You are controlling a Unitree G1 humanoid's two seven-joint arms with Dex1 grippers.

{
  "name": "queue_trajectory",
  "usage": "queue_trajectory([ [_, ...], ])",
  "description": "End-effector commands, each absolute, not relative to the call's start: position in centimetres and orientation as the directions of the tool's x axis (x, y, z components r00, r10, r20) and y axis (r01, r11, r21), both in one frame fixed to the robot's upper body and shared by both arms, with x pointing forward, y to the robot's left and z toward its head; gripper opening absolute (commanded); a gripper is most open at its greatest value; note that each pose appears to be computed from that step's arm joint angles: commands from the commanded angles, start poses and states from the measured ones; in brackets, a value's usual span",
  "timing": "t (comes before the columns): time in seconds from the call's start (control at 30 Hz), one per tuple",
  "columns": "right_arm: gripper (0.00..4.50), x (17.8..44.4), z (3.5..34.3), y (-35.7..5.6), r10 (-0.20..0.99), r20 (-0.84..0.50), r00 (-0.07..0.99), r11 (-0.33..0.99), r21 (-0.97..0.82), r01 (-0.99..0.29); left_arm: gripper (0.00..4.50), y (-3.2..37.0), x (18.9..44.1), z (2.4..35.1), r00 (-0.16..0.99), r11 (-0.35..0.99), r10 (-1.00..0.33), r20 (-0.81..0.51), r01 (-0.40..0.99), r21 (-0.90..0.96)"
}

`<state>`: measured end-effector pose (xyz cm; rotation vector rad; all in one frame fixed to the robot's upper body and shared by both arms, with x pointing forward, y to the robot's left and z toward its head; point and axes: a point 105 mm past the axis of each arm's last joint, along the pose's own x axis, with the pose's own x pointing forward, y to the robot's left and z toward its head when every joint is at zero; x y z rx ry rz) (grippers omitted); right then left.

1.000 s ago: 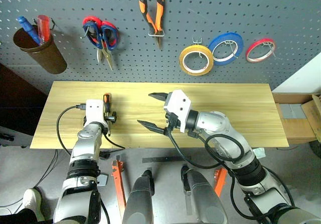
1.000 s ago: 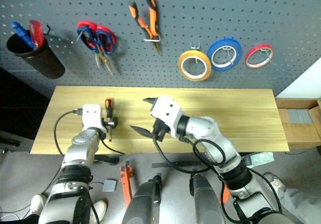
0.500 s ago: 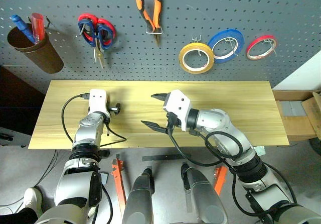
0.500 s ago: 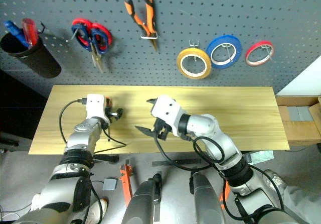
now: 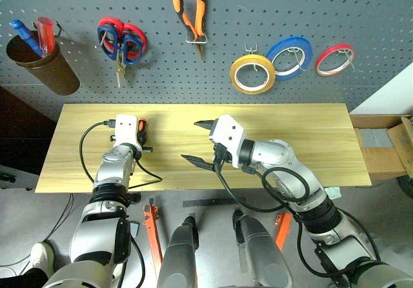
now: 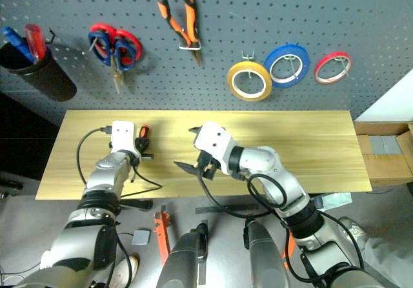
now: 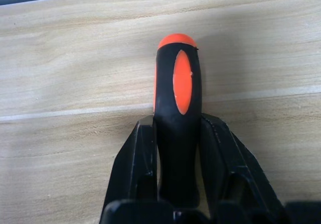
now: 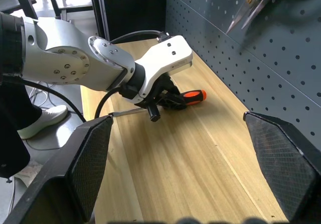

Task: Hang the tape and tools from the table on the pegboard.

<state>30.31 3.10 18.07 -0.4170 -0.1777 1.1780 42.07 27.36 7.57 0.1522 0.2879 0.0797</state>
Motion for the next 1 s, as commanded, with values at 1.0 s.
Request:
queue_trajectory([
  [1.0, 4.5, 29.8, 25.4, 2.9, 0.886, 0.359, 0.293, 0.396, -0.258, -0.881, 0.8, 25.0, 30.9, 40.5, 0.566, 0.661, 0.181, 0.804, -0.676, 0.327],
])
